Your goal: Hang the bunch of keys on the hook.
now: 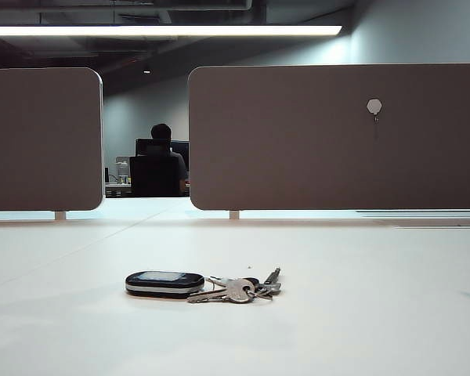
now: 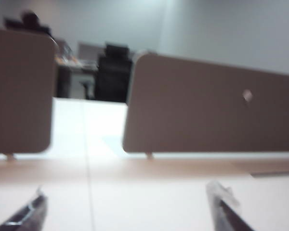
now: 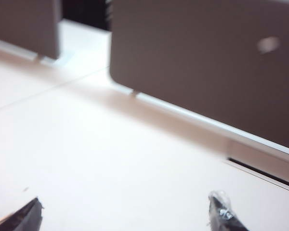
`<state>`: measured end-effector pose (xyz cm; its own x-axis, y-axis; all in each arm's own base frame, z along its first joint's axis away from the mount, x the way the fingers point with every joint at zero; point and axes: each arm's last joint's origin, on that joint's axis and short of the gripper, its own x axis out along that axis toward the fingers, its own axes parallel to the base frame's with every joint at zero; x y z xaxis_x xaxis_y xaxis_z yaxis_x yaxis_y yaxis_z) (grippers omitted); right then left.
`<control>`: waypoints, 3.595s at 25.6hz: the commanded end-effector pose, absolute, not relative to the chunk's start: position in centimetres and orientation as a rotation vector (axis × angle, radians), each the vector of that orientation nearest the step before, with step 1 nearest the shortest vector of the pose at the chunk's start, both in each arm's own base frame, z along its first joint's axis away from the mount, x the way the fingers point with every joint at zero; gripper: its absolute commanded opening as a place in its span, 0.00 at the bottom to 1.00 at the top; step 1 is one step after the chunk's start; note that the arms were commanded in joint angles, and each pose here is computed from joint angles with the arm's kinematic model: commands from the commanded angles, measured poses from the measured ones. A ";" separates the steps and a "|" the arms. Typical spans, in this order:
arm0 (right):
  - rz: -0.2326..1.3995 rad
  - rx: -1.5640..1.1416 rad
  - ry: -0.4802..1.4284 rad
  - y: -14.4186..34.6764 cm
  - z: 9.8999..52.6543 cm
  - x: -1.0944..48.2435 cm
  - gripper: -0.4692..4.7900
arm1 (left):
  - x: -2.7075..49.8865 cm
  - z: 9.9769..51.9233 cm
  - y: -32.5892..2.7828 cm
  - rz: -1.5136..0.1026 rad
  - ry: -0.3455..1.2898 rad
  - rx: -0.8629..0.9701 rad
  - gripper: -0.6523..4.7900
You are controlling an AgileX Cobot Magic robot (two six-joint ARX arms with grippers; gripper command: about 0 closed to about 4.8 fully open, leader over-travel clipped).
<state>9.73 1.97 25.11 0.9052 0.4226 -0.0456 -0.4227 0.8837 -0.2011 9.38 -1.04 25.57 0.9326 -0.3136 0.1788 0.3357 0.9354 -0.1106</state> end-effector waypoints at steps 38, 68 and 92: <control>0.960 -0.724 0.345 18.8 14.0 15.5 0.93 | 12.8 23.5 -10.2 -0.659 0.348 0.292 1.00; 0.721 -0.983 0.475 18.4 10.5 16.3 0.28 | 12.8 23.4 -10.1 -0.625 0.362 0.305 1.00; 0.841 -0.932 0.480 19.5 15.3 16.7 0.59 | 12.6 23.6 -9.8 -0.607 0.349 0.303 1.00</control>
